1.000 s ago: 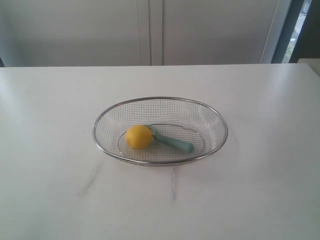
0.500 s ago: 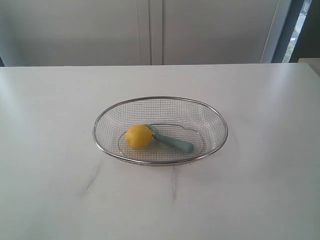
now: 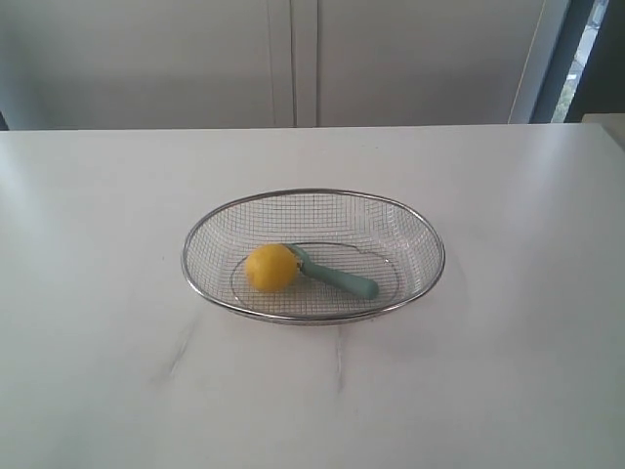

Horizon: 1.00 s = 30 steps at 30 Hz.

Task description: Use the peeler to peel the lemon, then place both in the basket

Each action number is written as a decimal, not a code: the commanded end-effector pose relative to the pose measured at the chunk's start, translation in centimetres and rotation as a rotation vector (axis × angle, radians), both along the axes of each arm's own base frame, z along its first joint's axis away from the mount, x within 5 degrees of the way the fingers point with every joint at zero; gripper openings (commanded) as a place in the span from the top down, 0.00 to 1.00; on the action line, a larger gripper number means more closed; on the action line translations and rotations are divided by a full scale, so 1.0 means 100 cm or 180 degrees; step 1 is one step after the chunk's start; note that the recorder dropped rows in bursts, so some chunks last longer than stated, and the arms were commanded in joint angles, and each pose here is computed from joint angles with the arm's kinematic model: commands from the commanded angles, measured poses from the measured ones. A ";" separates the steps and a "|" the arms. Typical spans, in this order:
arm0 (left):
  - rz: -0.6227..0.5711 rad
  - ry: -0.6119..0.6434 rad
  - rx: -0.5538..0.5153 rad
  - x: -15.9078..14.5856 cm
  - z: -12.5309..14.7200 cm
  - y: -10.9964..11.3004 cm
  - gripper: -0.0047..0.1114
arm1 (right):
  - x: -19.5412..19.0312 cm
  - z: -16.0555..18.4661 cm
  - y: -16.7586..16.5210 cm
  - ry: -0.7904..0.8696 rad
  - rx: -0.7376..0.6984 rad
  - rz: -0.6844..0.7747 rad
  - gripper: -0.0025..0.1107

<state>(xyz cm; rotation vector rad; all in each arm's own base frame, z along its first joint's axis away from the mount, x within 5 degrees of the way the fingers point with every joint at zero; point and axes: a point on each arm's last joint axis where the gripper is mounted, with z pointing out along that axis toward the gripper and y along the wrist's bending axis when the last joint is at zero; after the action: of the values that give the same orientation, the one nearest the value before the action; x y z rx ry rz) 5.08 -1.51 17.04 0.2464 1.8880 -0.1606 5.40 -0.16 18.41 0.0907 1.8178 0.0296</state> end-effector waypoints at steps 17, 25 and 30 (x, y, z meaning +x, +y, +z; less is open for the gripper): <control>0.0009 -0.0003 -0.0027 0.000 -0.001 0.000 0.96 | 0.000 0.001 0.005 -0.0074 -0.0030 0.0320 0.98; 0.0009 -0.0003 -0.0027 0.000 -0.001 0.000 0.96 | 0.000 0.001 0.005 -0.0074 -0.0030 0.0320 0.98; 0.0009 -0.0003 -0.0027 0.000 -0.001 0.000 0.96 | 0.000 0.001 0.005 -0.0074 -0.0030 0.0320 0.98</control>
<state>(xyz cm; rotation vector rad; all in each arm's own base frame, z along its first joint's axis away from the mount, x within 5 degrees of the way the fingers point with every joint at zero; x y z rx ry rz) 5.08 -1.51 17.04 0.2464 1.8880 -0.1606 5.40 0.37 18.48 -0.0002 1.8140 0.0977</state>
